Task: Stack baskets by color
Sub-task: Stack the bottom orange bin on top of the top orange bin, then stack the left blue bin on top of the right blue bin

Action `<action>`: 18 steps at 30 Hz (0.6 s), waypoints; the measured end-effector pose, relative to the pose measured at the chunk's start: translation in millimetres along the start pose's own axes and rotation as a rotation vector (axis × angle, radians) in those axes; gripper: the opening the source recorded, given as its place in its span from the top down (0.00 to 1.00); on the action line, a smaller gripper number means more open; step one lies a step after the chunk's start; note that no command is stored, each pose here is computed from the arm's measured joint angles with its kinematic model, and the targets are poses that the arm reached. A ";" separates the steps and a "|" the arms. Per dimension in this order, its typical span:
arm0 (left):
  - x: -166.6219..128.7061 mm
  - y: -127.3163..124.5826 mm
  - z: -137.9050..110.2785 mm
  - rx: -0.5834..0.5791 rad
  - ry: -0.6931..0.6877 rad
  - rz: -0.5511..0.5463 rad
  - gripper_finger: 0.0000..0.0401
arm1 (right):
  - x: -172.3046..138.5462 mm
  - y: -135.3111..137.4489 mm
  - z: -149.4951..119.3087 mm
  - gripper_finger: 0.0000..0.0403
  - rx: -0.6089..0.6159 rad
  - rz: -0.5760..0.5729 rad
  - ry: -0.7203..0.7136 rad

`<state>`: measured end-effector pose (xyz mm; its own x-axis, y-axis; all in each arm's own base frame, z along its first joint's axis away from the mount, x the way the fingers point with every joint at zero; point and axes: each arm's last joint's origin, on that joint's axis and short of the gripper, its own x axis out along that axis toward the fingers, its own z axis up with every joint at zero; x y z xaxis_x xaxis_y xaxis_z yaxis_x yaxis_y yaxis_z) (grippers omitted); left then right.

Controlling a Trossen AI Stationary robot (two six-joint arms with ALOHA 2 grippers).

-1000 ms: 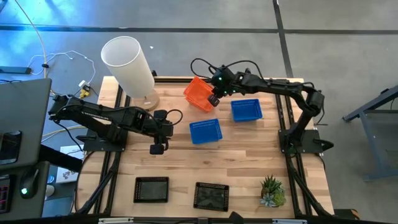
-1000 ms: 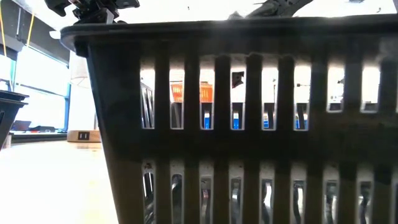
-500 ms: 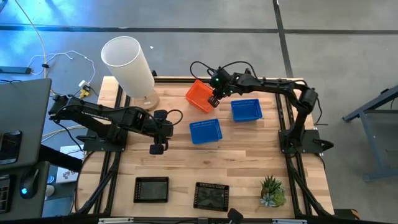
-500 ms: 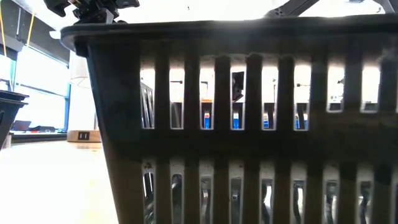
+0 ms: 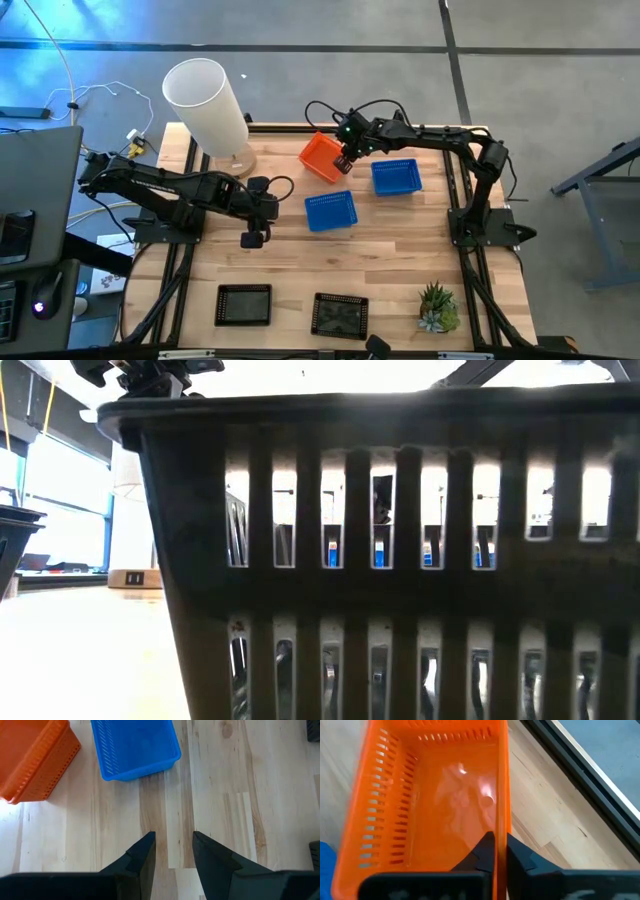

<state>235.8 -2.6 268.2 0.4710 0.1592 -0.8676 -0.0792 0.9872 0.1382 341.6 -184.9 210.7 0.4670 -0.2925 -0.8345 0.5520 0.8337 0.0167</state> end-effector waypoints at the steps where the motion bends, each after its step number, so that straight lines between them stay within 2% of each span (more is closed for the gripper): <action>1: 0.0 0.0 0.0 0.000 0.000 0.000 0.71 | 0.0 0.0 -0.3 0.94 0.000 0.000 0.003; 10: 0.0 0.0 0.0 -0.010 0.000 0.000 0.71 | -5.3 -1.3 0.5 0.71 -0.013 -0.041 -0.005; 13: 0.0 -0.1 0.0 -0.016 0.000 0.000 0.71 | -18.2 -1.1 3.2 0.68 0.005 -0.026 -0.031; 18: 0.1 -0.1 0.0 -0.037 0.000 -0.001 0.71 | -42.0 12.6 2.8 0.66 -0.016 0.083 -0.040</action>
<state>235.8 -2.7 268.1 0.4711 0.1580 -0.8678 -0.1112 0.9866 0.1193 330.9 -163.4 247.5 0.5377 -0.2403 -0.8081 0.4995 0.8630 0.0757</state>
